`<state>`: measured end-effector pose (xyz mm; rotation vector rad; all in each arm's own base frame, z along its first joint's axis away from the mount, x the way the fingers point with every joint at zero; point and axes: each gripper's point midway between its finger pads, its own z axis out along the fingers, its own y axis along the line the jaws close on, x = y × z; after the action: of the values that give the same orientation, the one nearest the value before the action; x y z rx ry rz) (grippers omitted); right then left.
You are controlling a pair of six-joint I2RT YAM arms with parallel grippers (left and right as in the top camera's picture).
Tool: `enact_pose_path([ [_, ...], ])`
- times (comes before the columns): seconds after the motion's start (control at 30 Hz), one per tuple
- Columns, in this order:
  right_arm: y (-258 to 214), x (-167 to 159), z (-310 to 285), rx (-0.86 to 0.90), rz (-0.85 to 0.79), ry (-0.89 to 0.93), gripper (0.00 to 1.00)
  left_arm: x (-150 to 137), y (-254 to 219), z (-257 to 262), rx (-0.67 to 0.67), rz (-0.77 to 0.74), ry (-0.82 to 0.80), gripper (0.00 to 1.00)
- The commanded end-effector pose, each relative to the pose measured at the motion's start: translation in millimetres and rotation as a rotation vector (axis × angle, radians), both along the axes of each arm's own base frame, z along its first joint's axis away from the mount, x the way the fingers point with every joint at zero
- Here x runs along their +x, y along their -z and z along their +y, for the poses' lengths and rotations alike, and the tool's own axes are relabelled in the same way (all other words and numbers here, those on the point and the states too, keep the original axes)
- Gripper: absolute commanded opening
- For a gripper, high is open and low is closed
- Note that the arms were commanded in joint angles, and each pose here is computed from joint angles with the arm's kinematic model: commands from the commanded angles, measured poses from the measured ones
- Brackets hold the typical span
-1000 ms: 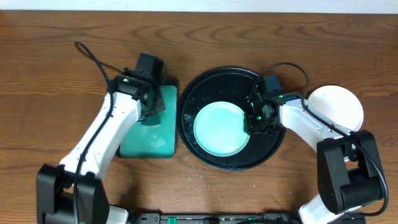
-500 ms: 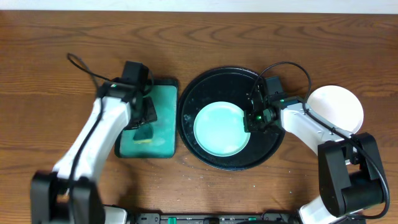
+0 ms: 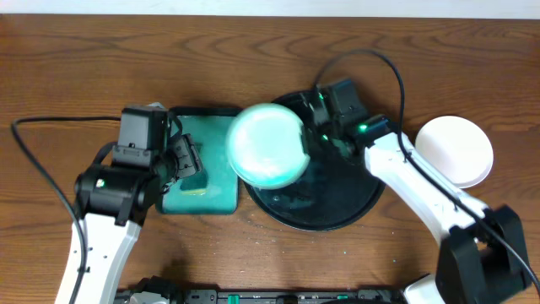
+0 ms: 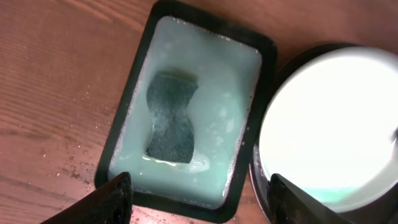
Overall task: Clean dirty plates on tray and stack at the side
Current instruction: 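Lift the pale green plate with the right gripper and tilt it over the basin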
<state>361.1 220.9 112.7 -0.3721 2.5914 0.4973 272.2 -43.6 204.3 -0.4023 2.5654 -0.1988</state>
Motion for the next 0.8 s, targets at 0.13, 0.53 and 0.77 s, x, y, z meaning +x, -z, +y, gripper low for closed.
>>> enact_pose_path([
  [0.13,-54,20,87,-0.010,-0.396,-0.114,0.01,-1,-15,1,-0.003,-0.043,0.002,0.81],
  [0.53,-87,26,125,-0.312,-0.823,-0.117,0.01,-1,-15,1,-0.003,-0.043,0.002,0.82],
  [0.77,-128,12,122,-0.378,-0.934,-0.091,0.01,-1,-15,1,-0.003,-0.043,0.002,0.82],
])
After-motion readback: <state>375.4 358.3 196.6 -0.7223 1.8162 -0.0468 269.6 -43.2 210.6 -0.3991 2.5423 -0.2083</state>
